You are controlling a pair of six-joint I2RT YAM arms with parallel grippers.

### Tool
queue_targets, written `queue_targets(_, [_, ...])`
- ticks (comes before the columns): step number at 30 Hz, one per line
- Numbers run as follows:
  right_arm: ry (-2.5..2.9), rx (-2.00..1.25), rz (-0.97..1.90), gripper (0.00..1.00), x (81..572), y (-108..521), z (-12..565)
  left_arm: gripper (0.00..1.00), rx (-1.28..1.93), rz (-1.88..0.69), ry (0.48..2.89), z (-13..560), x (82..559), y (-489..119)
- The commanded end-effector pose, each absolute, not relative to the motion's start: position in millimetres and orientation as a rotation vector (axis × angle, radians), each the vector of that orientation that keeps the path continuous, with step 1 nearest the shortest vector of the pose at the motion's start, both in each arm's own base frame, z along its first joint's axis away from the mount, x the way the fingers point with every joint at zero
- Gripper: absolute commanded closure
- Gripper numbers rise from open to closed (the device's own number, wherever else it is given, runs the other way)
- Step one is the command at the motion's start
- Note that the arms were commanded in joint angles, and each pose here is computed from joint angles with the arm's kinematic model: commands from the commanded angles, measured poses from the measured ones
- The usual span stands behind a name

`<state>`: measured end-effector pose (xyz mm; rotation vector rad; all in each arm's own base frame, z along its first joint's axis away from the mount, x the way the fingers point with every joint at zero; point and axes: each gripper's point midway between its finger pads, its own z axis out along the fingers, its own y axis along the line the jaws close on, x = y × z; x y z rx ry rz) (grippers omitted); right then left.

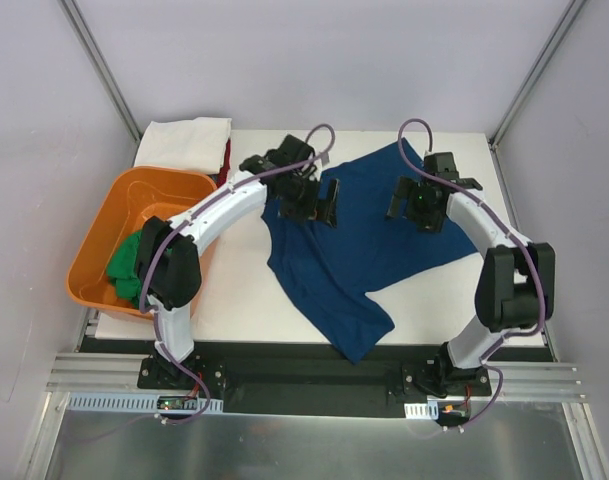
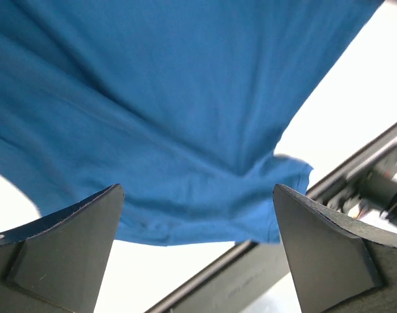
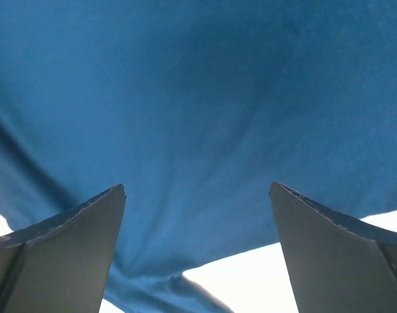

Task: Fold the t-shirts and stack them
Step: Flatten out the tshirt

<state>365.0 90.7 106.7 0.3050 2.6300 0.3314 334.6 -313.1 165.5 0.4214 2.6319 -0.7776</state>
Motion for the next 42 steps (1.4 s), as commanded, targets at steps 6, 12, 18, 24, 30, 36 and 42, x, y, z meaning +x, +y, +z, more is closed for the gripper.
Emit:
queue_targets(6, [2.725, 0.352, 0.443, 0.03, 353, 101, 73, 0.01, 0.420, -0.669, 2.727, 109, 332, -311])
queue_targets(12, [2.811, 0.371, 0.581, 0.03, 298, 117, 51, 0.01, 0.338, -0.598, 2.792, 80, 360, -279])
queue_targets(18, [2.836, 0.211, 0.678, 0.03, 249, 156, 55, 0.01, 0.217, -0.546, 2.822, 54, 408, -241])
queue_targets(24, [2.834, 0.096, 0.756, 0.03, 210, 209, 63, 0.01, 0.176, -0.554, 2.816, 33, 462, -236])
queue_targets(30, [2.713, -0.095, 0.788, 0.03, 210, 246, 106, 0.01, 0.182, -0.806, 2.668, 62, 509, -281])
queue_targets(36, [2.585, -0.075, 0.405, 0.03, 242, 193, 138, 0.01, 0.225, -0.773, 2.515, 122, 527, -280])
queue_targets(42, [2.574, 0.147, 0.215, 0.03, 277, 116, 134, 0.01, 0.235, -0.779, 2.503, 177, 478, -273])
